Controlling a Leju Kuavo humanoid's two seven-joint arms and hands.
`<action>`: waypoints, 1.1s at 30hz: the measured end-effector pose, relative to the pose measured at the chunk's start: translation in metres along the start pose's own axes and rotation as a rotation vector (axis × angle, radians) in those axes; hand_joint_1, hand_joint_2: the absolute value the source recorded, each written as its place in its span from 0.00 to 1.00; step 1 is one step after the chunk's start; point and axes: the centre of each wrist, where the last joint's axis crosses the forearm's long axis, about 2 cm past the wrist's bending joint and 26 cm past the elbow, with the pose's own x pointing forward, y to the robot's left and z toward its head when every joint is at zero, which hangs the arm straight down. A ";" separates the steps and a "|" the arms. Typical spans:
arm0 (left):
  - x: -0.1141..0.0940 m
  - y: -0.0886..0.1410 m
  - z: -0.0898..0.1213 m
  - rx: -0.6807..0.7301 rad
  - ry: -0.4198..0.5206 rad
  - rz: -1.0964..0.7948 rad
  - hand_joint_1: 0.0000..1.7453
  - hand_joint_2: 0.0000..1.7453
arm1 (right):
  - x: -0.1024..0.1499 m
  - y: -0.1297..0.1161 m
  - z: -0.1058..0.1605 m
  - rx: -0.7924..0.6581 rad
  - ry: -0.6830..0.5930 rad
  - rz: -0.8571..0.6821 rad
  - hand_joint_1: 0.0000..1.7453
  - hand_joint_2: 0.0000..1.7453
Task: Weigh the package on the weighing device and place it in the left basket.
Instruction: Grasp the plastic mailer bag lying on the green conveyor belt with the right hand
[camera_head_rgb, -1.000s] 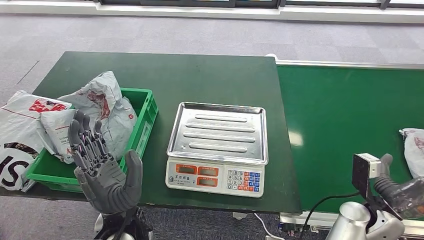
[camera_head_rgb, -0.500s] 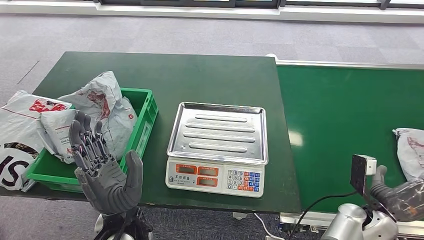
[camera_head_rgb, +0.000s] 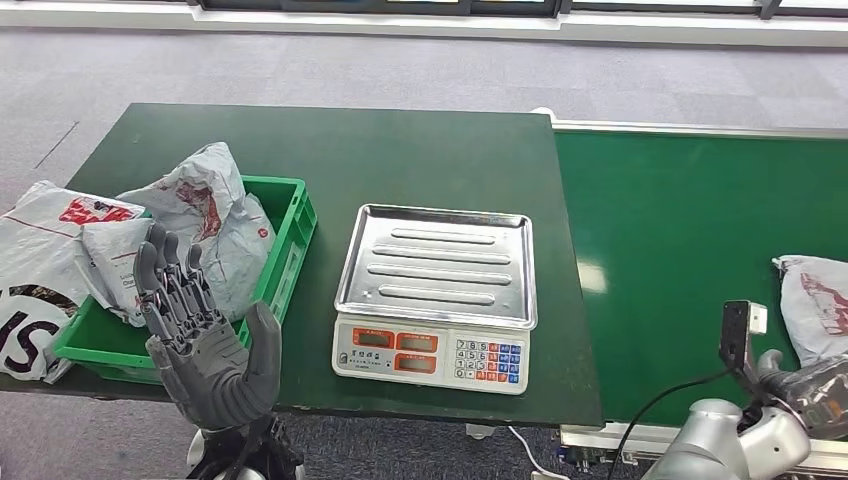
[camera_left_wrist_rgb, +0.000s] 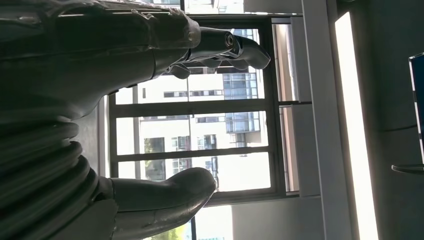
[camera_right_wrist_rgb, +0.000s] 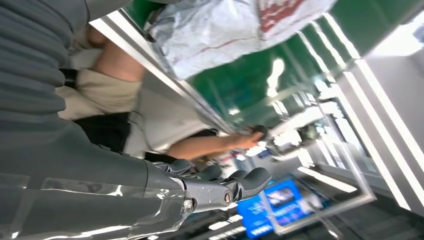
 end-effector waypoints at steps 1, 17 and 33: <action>0.000 0.000 0.000 0.001 0.001 0.000 0.00 1.00 | 0.002 0.001 -0.003 0.009 0.029 0.002 0.00 1.00; 0.000 0.003 0.001 0.009 0.010 0.006 0.00 1.00 | 0.039 0.021 -0.038 0.158 0.092 0.026 0.00 1.00; 0.002 0.005 0.000 0.006 0.000 0.008 0.00 1.00 | 0.051 0.034 -0.044 0.276 0.102 0.070 0.00 1.00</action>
